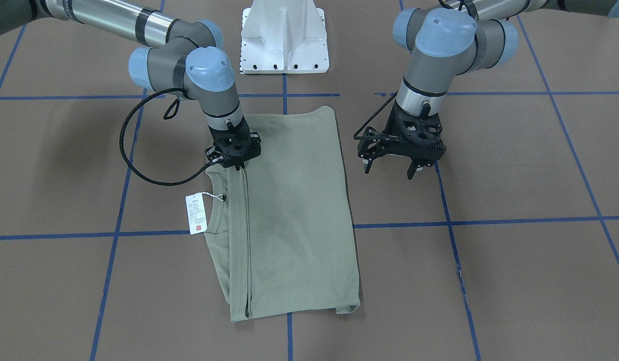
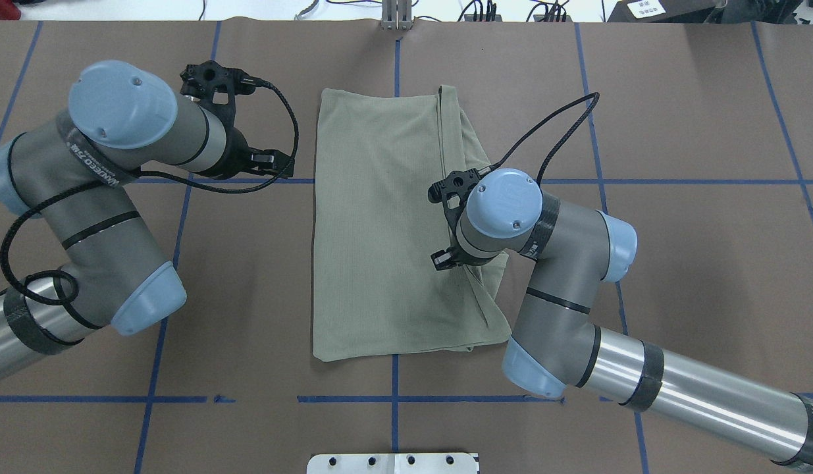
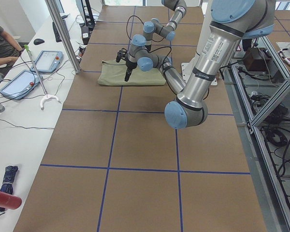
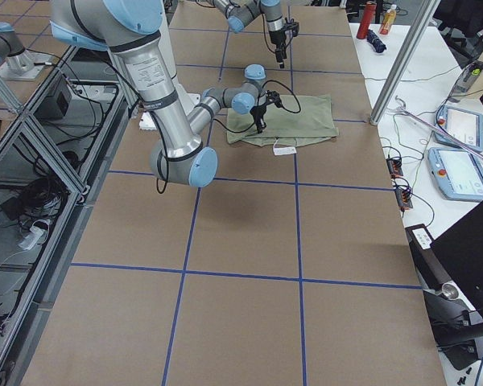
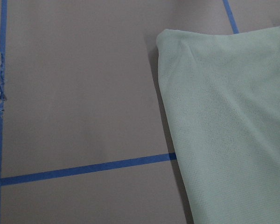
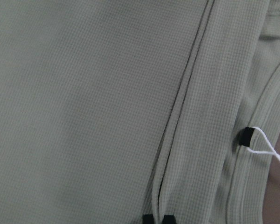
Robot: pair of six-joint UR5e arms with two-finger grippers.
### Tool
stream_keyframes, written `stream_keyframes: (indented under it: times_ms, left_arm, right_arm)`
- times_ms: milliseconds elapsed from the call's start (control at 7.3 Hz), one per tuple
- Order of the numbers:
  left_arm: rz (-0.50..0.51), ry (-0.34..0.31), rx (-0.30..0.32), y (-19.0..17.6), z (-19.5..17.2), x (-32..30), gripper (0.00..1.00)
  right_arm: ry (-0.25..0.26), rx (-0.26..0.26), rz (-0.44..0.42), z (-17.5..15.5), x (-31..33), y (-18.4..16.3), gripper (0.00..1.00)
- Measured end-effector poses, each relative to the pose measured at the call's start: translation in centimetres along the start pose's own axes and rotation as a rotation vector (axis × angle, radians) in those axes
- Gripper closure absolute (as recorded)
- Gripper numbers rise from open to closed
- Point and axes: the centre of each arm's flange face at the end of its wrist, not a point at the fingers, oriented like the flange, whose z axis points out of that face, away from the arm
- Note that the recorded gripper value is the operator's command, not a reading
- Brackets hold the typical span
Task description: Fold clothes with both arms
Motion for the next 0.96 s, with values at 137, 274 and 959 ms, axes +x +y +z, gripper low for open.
stream_keyframes:
  times_ms: [137,274,959]
  left_arm:
    - [-0.001,0.0,0.001,-0.1,0.0,0.0,0.03]
    - [-0.002,-0.001,0.002,-0.2,-0.1,-0.1,0.03]
    - [-0.004,-0.001,0.004,-0.3,-0.1,-0.2,0.04]
  right_arm:
    - [-0.001,-0.001,0.0,0.0,0.0,0.0,1.0]
    - [-0.002,-0.001,0.001,0.0,0.0,0.1,1.0]
    - [0.001,-0.019,0.028,-1.4,5.1,2.1,0.91]
